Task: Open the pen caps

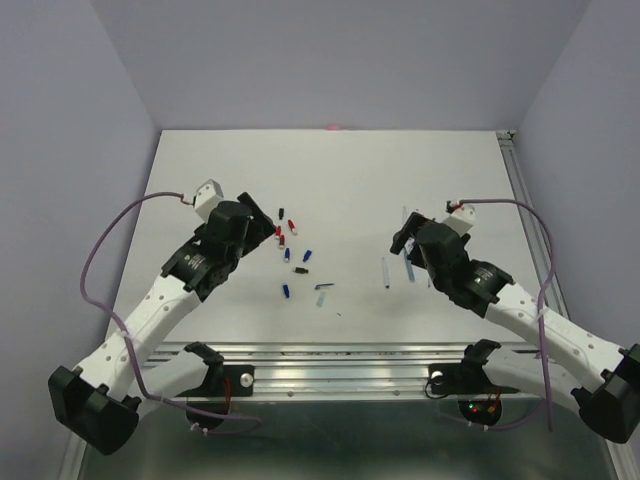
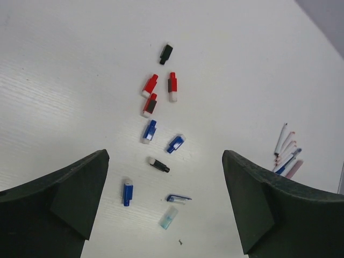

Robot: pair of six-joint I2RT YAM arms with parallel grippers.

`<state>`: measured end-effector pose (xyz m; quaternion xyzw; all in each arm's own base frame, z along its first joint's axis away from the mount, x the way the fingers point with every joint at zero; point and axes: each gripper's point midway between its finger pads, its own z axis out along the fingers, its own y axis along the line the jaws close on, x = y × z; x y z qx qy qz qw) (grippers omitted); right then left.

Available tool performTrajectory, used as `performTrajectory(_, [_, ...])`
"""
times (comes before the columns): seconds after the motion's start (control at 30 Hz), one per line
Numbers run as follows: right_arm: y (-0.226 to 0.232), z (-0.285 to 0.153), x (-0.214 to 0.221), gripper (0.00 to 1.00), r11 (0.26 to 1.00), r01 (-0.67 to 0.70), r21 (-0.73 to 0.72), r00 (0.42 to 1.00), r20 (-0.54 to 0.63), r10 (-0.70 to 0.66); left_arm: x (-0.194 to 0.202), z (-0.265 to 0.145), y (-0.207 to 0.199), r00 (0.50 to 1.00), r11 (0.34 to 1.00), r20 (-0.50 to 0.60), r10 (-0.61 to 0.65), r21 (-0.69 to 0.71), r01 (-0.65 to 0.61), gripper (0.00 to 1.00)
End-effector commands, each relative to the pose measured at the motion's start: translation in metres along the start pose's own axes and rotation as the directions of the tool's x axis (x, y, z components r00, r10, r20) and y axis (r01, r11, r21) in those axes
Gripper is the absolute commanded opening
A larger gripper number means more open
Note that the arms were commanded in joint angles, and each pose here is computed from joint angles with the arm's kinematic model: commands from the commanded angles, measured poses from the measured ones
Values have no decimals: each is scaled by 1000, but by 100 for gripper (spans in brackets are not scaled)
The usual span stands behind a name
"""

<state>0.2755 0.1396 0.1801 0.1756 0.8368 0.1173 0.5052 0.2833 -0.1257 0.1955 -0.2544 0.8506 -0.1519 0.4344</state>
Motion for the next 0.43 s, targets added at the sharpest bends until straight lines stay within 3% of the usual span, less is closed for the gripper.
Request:
performTrajectory(0.0, [-36, -1, -6, 100, 987, -70, 142, 995, 87, 58, -42, -26, 15, 975, 993, 196, -106, -29, 114, 99])
performTrajectory(0.4, [-40, -11, -12, 100, 991, -99, 89, 988, 129, 87, -35, -21, 13, 982, 996, 170, -78, -24, 84, 99])
